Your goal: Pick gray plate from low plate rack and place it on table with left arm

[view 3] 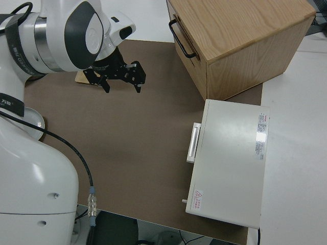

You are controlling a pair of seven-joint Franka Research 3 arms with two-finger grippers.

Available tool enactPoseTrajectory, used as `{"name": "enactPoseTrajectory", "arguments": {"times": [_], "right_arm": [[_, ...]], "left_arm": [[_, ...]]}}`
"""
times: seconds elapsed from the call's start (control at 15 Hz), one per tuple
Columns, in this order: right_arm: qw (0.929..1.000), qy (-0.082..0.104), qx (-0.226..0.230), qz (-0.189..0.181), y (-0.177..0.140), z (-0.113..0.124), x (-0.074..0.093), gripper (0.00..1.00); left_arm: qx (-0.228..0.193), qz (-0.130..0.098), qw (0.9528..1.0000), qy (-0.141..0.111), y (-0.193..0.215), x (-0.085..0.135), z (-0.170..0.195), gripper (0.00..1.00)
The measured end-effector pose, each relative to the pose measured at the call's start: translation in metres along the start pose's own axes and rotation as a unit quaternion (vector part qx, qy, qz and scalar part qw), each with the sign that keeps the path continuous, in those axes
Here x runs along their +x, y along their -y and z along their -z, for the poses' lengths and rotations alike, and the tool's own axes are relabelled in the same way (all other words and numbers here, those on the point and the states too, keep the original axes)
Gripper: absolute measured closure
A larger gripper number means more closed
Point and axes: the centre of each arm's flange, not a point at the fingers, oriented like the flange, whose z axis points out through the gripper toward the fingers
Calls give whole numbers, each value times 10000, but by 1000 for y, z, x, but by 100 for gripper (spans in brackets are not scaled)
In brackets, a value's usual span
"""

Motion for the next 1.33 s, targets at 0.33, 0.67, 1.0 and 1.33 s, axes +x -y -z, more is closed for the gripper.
{"name": "enactPoseTrajectory", "arguments": {"times": [0.33, 0.67, 1.0, 1.33], "right_arm": [[10000, 0, 0, 0, 0, 0, 0, 1], [10000, 0, 0, 0, 0, 0, 0, 1], [10000, 0, 0, 0, 0, 0, 0, 1], [10000, 0, 0, 0, 0, 0, 0, 1]], "left_arm": [[202, -61, 9998, 59, 9, -2, 5, 31], [353, -48, 9994, 17, 16, -2, 14, 9], [944, 162, 9954, -101, -2, 10, 55, 1], [1594, 493, 9858, -211, -47, 22, 128, 1]]}}
